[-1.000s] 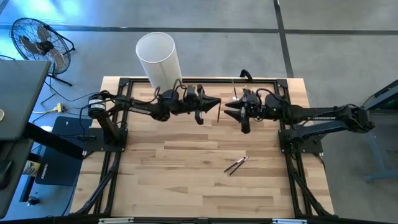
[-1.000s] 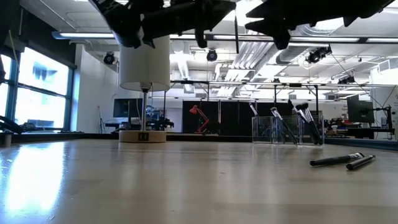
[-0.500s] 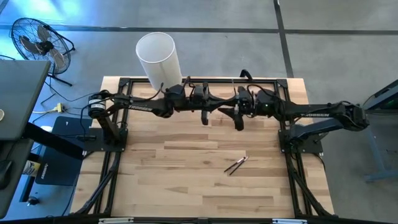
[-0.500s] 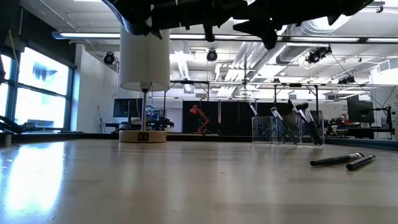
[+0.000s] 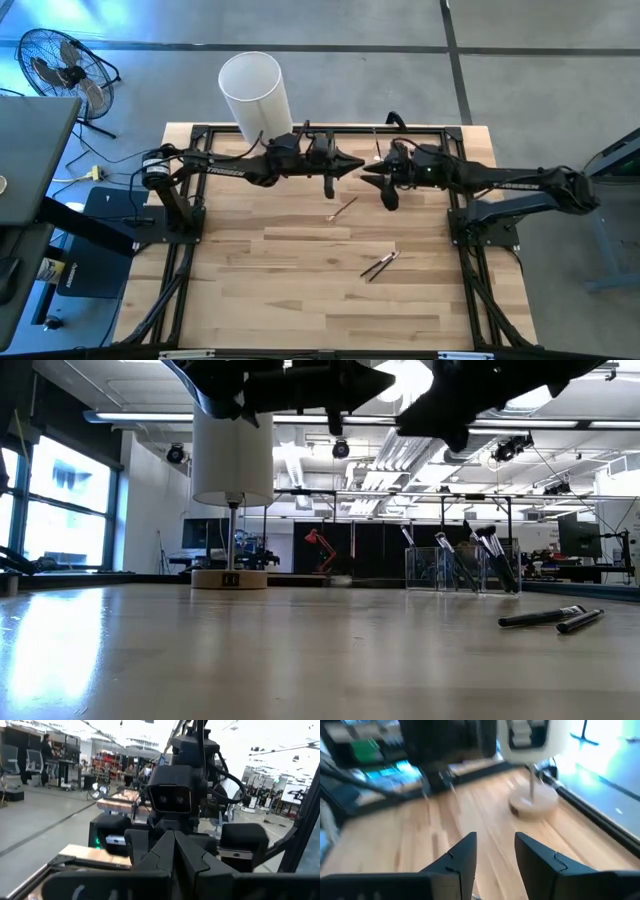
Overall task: Put items in baskets/containers
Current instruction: Put the eyeshadow brush into the transparent organizer
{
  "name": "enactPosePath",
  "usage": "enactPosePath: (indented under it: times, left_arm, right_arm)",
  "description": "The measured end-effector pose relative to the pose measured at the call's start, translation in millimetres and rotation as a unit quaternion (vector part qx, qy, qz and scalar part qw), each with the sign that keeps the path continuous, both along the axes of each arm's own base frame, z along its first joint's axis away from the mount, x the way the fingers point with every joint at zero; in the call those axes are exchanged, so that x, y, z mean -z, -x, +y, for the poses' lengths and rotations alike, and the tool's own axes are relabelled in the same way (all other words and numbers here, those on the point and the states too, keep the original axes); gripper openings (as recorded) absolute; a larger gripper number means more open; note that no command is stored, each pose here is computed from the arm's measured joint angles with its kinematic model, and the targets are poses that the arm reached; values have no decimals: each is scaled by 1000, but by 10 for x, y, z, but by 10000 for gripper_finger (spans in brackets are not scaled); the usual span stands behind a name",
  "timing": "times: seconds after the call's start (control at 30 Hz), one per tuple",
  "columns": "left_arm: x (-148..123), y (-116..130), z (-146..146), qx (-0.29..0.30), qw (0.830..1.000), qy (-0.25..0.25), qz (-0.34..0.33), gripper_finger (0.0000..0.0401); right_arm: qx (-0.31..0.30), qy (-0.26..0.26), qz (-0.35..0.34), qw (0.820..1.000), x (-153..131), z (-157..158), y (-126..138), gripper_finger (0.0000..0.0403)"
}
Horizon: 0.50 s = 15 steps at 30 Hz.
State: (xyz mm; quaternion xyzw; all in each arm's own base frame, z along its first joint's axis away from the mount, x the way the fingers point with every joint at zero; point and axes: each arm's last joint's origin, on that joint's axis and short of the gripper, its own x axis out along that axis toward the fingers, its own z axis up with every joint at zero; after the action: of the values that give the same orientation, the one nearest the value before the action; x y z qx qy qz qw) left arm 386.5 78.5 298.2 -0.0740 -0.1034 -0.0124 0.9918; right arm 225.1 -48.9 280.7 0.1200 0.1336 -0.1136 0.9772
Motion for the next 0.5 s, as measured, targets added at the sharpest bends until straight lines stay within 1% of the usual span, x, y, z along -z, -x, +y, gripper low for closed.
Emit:
enactPosePath:
  times: [0.13,0.27,0.37,0.5]
  left_arm:
    - [51,-10,0,2,1000,15,27,0]
    - [170,-22,6,-4,995,46,86,0]
    - [262,-21,15,-23,988,84,131,0]
    - [358,-27,-35,-52,971,137,188,0]
  right_arm:
    - [18,-3,64,998,71,14,123,119]
    - [32,-10,126,992,166,22,200,103]
    - [29,-17,158,987,223,31,230,87]
    - [31,-30,184,982,269,39,261,67]
